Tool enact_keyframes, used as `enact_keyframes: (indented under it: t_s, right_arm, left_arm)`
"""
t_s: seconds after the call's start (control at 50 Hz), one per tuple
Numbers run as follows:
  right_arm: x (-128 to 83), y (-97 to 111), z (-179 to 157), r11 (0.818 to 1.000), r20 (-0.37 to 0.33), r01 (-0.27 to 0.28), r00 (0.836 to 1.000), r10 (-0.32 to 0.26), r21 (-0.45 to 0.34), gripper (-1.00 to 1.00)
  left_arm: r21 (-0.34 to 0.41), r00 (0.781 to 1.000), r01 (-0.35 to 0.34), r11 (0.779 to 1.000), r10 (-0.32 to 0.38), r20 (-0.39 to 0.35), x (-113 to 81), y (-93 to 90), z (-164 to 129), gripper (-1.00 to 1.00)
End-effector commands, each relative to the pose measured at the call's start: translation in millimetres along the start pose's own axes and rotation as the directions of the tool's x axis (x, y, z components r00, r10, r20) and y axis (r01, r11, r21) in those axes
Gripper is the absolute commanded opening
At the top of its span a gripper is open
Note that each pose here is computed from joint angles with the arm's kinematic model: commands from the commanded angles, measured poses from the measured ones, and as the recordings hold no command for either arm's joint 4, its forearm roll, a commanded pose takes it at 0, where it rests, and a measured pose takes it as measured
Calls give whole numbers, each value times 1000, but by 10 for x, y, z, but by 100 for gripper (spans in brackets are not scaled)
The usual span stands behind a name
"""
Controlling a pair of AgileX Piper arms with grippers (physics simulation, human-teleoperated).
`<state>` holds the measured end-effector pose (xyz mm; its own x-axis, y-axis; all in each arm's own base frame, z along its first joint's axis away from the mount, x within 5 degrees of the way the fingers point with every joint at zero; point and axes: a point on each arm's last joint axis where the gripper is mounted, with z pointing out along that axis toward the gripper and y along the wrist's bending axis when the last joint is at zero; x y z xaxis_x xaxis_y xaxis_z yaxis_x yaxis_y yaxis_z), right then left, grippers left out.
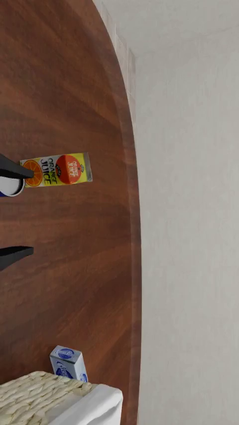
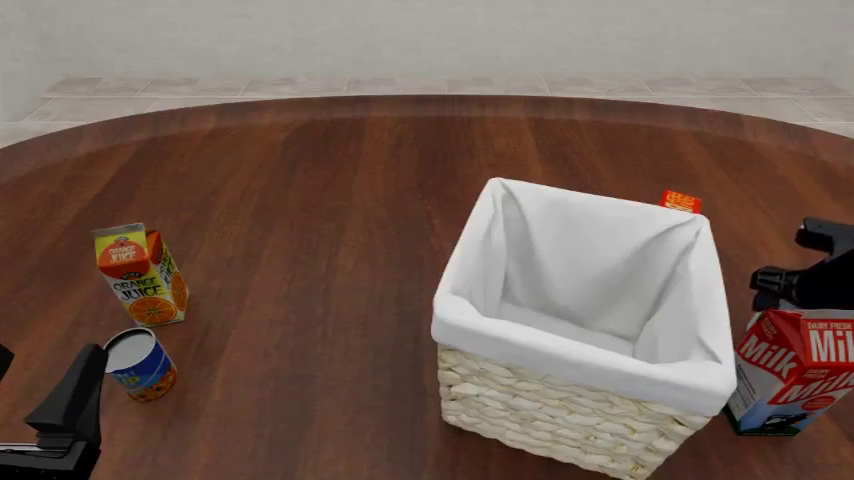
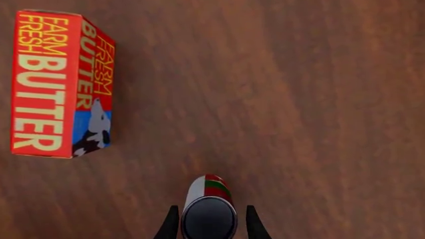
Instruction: Pick up the tomato sauce, and put it in the basket.
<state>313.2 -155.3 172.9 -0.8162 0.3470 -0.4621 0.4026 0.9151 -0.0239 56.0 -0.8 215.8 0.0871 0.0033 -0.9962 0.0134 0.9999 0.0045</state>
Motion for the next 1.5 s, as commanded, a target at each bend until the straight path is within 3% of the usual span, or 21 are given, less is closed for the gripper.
enact_keyframes:
  t_s: [0.02, 0.2, 0.22, 0.66, 1.2, 1.3, 1.5]
  right_arm:
    - [28, 2, 77, 1000, -9, 2, 1000, -2, -1, 100]
    - [19, 29, 89, 1000, -7, 10, 1000, -10, -4, 100]
    - [11, 18, 80, 1000, -3, 8, 1000, -8, -2, -100]
    - [-5, 103, -246, 1000, 34, 9, 999, -9, -13, -100]
    - [-91, 190, -1139, 999, 141, 19, 990, -15, -28, -100]
    - [-123, 243, -1420, 999, 199, 33, 980, -25, -37, -100]
    - [-125, 252, -1722, 998, 233, 49, 972, -39, -38, -100]
  left_arm:
    - [0, 1000, 0, 1000, 0, 0, 0, 0, 0, 100]
    - [0, 1000, 0, 1000, 0, 0, 0, 0, 0, 100]
    - [0, 1000, 0, 1000, 0, 0, 0, 0, 0, 100]
    - [0, 1000, 0, 1000, 0, 0, 0, 0, 0, 100]
    - [0, 1000, 0, 1000, 0, 0, 0, 0, 0, 100]
    - [0, 1000, 0, 1000, 0, 0, 0, 0, 0, 100]
    - [0, 1000, 0, 1000, 0, 0, 0, 0, 0, 100]
